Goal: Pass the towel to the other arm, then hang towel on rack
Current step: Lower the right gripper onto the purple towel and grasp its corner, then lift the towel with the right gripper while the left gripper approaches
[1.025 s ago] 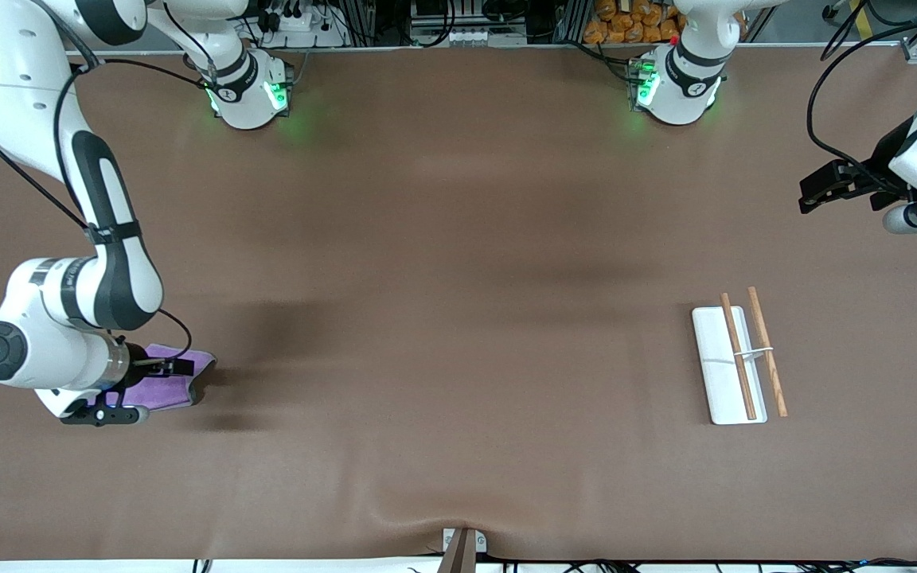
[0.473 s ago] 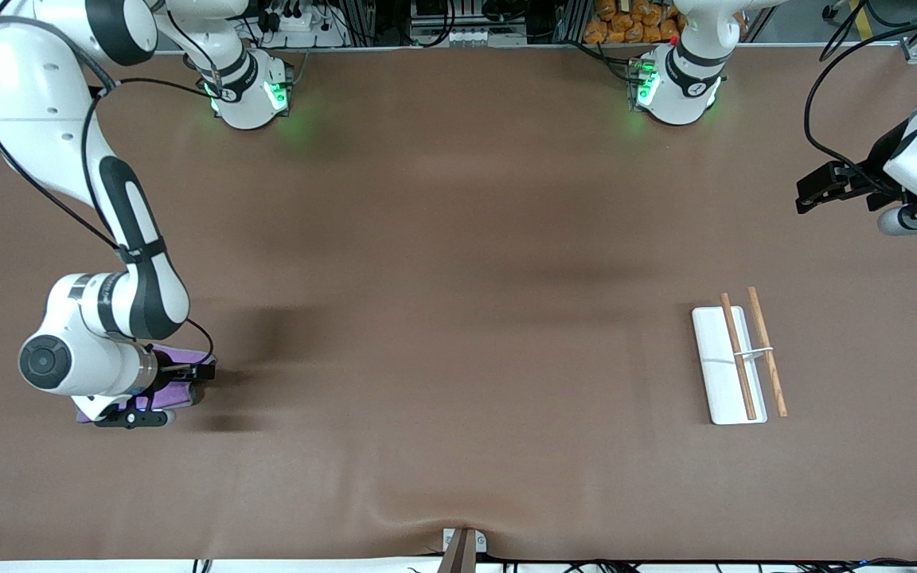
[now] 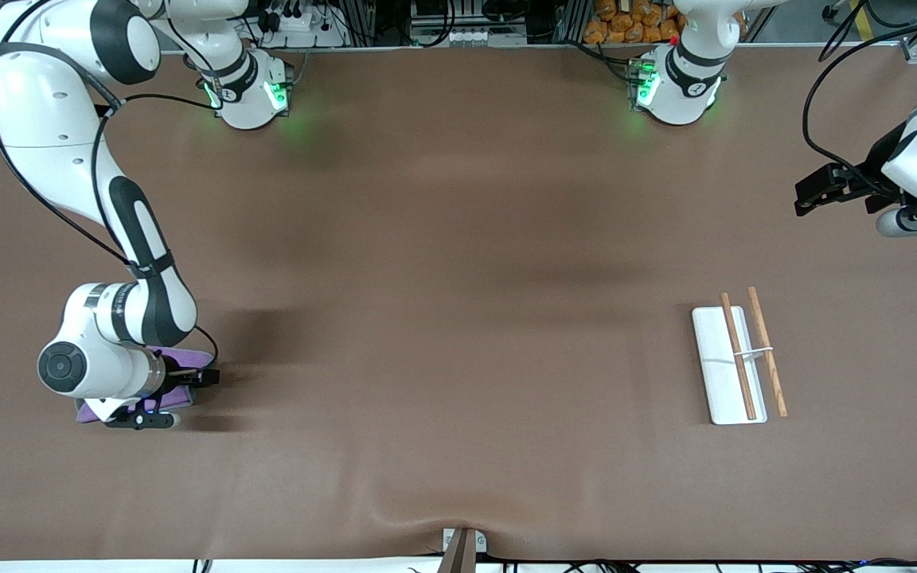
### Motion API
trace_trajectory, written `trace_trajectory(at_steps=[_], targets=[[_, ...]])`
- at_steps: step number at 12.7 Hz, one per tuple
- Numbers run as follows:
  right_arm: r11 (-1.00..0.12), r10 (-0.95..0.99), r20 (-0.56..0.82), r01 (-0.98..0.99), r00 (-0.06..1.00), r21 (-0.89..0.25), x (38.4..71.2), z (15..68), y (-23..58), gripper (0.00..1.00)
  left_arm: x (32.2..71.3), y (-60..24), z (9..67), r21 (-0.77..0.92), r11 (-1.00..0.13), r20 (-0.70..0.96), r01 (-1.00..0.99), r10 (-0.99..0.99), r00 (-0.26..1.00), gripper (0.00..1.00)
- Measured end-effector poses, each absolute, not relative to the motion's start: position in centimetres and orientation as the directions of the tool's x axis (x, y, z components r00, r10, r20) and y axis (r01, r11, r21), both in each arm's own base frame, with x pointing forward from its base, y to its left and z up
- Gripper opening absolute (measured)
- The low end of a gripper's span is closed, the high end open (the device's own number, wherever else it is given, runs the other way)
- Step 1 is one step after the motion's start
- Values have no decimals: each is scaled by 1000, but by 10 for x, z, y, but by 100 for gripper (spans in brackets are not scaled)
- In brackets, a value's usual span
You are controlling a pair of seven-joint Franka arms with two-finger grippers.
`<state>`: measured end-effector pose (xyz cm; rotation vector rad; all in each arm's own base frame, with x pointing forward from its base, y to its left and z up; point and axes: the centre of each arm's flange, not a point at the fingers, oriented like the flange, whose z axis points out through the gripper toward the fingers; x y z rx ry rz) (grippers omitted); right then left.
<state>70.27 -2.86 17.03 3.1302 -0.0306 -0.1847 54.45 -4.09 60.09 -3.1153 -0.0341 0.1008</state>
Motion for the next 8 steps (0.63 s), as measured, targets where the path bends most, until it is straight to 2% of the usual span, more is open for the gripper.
trace_trajectory(at_steps=[1, 3, 4, 7, 8], targets=[[-1000, -21, -118, -20, 993, 7, 703, 170, -29, 81, 545, -41, 600, -25, -999, -65, 21, 23, 998, 100], [-1000, -22, -110, -21, 994, 7, 705, 174, -29, 53, 545, -41, 598, -25, -999, -66, 21, 23, 998, 100], [-1000, -22, -107, -22, 994, 7, 707, 176, -29, 44, 545, -41, 597, -25, -999, -66, 21, 23, 998, 100], [-1000, -23, -101, -23, 995, 8, 708, 178, -30, 7, 545, -41, 595, -26, -999, -71, 21, 22, 997, 100], [-1000, -17, -98, -17, 995, 5, 709, 180, -26, 2, 545, -41, 594, -26, -999, -71, 21, 22, 997, 100]])
